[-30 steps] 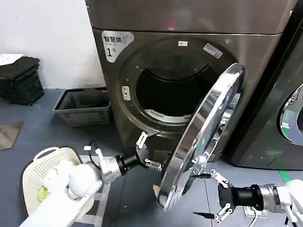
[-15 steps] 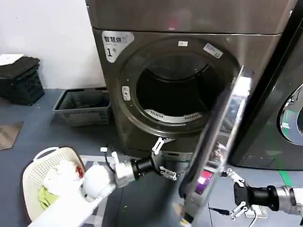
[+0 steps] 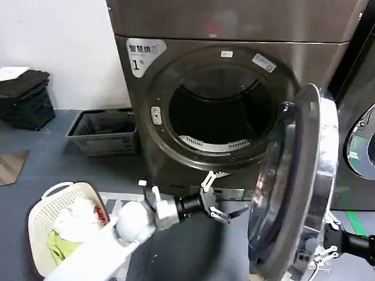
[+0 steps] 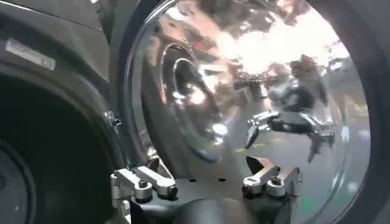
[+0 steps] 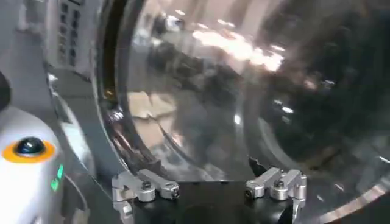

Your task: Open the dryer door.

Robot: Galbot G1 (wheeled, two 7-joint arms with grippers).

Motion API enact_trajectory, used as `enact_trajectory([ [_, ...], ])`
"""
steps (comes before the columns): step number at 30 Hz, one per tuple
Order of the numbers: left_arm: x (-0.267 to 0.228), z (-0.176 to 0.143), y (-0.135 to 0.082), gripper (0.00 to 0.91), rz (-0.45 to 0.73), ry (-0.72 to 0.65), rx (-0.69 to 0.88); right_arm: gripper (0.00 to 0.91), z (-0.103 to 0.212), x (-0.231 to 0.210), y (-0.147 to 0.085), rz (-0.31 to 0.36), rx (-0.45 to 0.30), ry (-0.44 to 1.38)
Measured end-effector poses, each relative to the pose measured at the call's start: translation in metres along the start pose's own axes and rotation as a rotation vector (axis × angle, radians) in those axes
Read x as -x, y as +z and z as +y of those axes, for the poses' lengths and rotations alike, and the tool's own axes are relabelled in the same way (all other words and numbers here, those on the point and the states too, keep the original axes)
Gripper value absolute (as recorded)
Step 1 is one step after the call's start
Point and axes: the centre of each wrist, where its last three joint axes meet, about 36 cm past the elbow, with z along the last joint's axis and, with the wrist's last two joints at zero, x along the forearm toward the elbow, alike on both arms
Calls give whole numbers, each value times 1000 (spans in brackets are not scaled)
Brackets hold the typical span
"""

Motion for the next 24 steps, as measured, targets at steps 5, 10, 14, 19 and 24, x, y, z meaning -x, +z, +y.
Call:
enact_trajectory([
  [5,13,0,2,907,-8,22,-3,907,16,-48,8,77,14,143],
  [10,26,-1,4,907,-15,43,-6,907,40,-92,8,157,27,315],
  [14,38,-5,5,907,-24,67,-7,907,59,-123,5,234,29,442],
  [19,54,-10,8,907,-32,98,-14,907,86,-154,-1,301,42,660],
  [24,73,-15,10,907,-46,129,-19,907,110,-181,-7,383,43,861],
])
